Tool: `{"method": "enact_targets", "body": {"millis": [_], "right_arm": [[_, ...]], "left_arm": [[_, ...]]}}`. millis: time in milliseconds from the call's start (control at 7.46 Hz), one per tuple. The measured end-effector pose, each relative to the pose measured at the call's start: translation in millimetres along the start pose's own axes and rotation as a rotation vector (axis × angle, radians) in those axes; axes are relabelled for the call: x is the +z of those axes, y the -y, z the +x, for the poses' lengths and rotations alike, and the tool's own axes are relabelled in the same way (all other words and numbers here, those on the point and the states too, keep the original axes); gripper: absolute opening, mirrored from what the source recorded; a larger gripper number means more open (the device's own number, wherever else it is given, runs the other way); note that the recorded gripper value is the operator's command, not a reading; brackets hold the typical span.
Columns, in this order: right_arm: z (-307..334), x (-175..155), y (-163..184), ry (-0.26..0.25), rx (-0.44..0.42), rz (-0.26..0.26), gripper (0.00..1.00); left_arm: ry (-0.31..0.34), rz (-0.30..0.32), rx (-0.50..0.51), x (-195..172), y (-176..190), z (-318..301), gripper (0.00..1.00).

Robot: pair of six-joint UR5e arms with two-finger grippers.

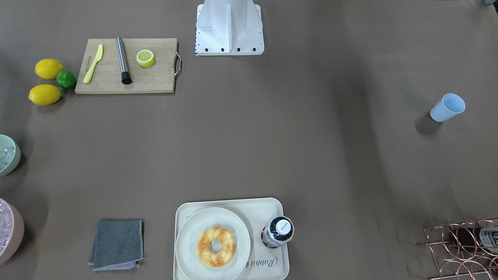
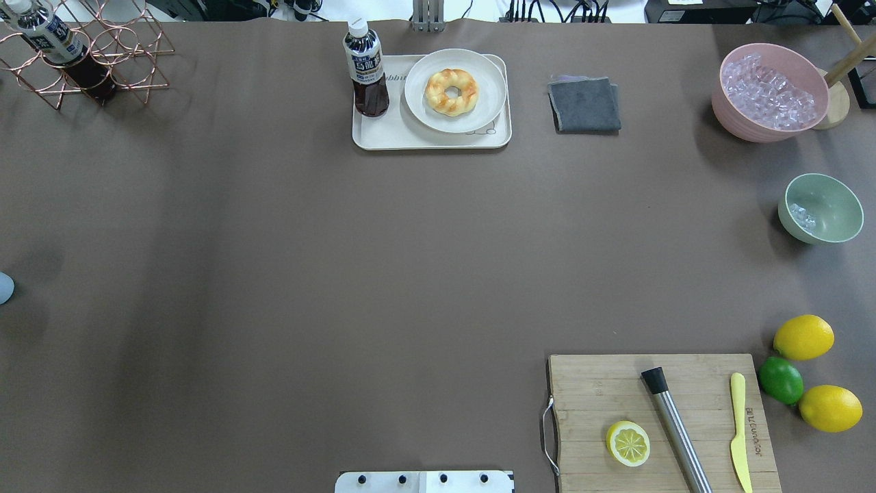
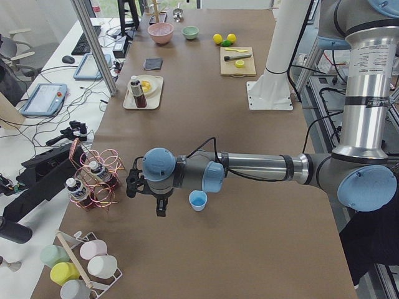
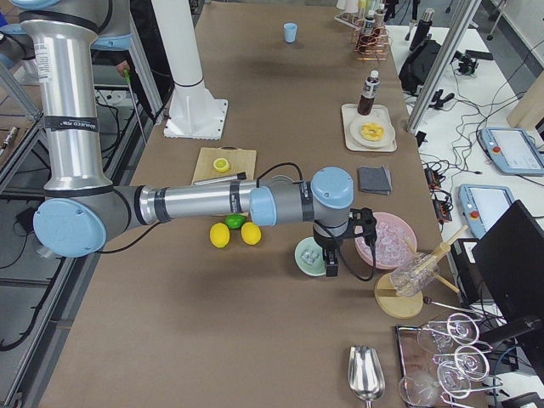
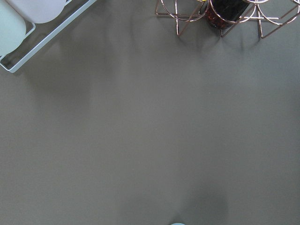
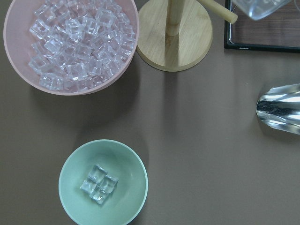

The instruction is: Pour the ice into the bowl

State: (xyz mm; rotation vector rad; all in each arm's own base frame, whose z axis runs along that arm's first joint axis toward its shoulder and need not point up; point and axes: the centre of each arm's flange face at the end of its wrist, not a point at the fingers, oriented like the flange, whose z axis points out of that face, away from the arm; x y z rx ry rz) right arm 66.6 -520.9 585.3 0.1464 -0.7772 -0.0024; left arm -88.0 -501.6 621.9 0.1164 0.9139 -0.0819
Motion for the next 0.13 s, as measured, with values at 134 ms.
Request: {"method": "enact_targets", "body": {"millis": [134], "right_arm": [[1.4,1.4,-0.3,0.001,0.002,-0.003,0.99]], "left_arm": [[0.016,0.003,0.000,-0.7,0.2,-2.1,0.97]]}}
